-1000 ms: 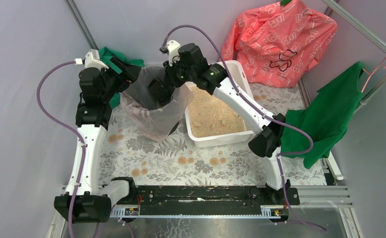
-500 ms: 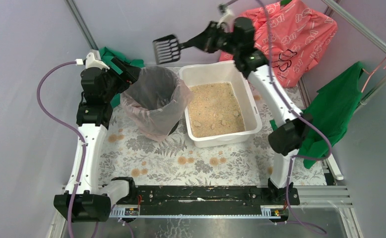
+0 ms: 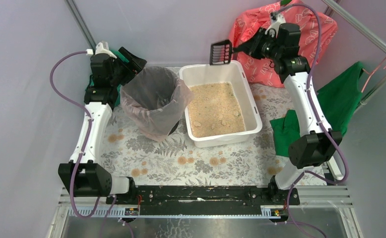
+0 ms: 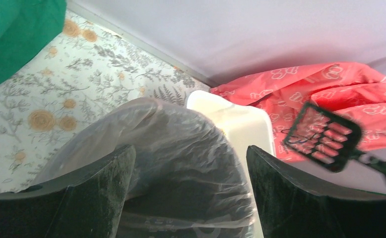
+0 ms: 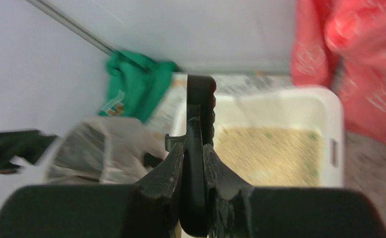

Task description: Clean the litter box

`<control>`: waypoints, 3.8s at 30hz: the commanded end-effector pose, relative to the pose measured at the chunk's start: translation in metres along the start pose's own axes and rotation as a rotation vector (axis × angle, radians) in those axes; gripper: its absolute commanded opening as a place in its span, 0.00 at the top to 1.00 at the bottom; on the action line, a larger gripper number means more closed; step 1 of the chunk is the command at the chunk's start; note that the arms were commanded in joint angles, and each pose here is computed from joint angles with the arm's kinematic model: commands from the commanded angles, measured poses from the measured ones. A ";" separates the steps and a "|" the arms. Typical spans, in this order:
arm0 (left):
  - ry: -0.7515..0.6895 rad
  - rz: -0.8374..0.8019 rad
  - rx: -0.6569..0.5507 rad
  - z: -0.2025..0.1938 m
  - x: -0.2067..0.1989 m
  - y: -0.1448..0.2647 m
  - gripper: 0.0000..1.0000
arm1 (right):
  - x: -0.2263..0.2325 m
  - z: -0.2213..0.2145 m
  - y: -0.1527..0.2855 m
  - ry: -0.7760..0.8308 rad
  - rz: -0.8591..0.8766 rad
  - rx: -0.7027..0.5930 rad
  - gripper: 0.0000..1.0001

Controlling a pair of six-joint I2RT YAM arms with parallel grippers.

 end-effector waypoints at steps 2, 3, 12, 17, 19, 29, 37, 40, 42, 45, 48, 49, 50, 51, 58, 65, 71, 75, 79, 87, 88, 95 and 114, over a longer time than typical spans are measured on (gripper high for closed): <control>0.031 -0.149 -0.072 0.036 -0.041 -0.006 0.09 | -0.060 -0.040 0.020 0.190 -0.282 0.147 1.00; 0.032 -0.161 -0.070 0.038 -0.044 -0.010 0.10 | -0.069 -0.045 0.021 0.205 -0.310 0.163 1.00; 0.051 -0.170 -0.032 0.039 -0.028 -0.068 0.09 | -0.112 -0.079 0.017 0.411 -0.569 0.305 1.00; 0.103 -0.217 0.017 0.030 -0.028 -0.096 0.09 | -0.108 -0.081 0.015 0.573 -0.645 0.352 1.00; 0.110 -0.227 0.018 0.032 -0.029 -0.101 0.09 | -0.104 -0.088 0.014 0.650 -0.661 0.386 1.00; 0.105 -0.219 0.023 0.034 -0.028 -0.096 0.09 | -0.108 -0.136 0.027 0.754 -0.707 0.532 1.00; 0.100 -0.257 -0.009 0.052 -0.042 -0.088 0.09 | -0.125 -0.187 0.050 0.688 -0.695 0.633 1.00; 0.104 -0.256 -0.004 0.049 -0.041 -0.086 0.09 | -0.121 -0.201 0.046 0.626 -0.653 0.635 1.00; 0.104 -0.257 -0.005 0.049 -0.041 -0.084 0.09 | -0.113 -0.208 0.037 0.564 -0.602 0.625 1.00; 0.103 -0.256 -0.007 0.049 -0.042 -0.082 0.09 | -0.092 -0.216 0.021 0.448 -0.500 0.604 1.00; 0.100 -0.257 -0.007 0.048 -0.042 -0.079 0.09 | -0.068 -0.218 0.003 0.352 -0.394 0.581 1.00; 0.099 -0.255 -0.010 0.049 -0.042 -0.077 0.09 | -0.061 -0.218 -0.001 0.326 -0.363 0.577 1.00; 0.097 -0.256 -0.010 0.048 -0.042 -0.076 0.09 | -0.057 -0.218 -0.005 0.310 -0.343 0.573 1.00; 0.095 -0.256 -0.013 0.048 -0.043 -0.074 0.09 | -0.052 -0.218 -0.009 0.293 -0.322 0.569 1.00; 0.085 -0.245 -0.011 0.043 -0.040 -0.066 0.09 | -0.043 -0.205 -0.012 0.281 -0.298 0.535 1.00; 0.083 -0.243 -0.007 0.041 -0.039 -0.064 0.09 | -0.070 -0.222 -0.003 0.199 -0.309 0.565 1.00; 0.089 -0.244 -0.005 0.040 -0.038 -0.064 0.09 | -0.093 -0.253 -0.003 0.017 -0.246 0.607 1.00; 0.093 -0.244 -0.001 0.038 -0.037 -0.065 0.09 | -0.101 -0.259 -0.008 -0.085 -0.189 0.647 1.00; 0.092 -0.242 -0.005 0.040 -0.038 -0.065 0.09 | -0.106 -0.270 -0.016 -0.145 -0.153 0.703 1.00; 0.086 -0.239 -0.007 0.040 -0.037 -0.064 0.09 | -0.099 -0.263 -0.032 -0.245 -0.081 0.690 1.00; 0.087 -0.236 -0.007 0.040 -0.036 -0.065 0.09 | -0.099 -0.258 -0.032 -0.252 -0.079 0.678 1.00; 0.092 -0.245 -0.003 0.039 -0.036 -0.068 0.09 | -0.104 -0.212 -0.025 -0.231 -0.087 0.597 1.00; 0.090 -0.251 -0.007 0.041 -0.035 -0.066 0.09 | -0.089 -0.150 -0.016 -0.459 0.160 0.397 1.00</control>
Point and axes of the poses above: each gripper's point midway between its finger pads, its own y axis back along the fingers, its own x axis along the line the jaws close on, z = x × y, the point moved 1 cm from there along y, back along the fingers, and after that the axes turned 6 degrees about -y, right-handed, at the moved point
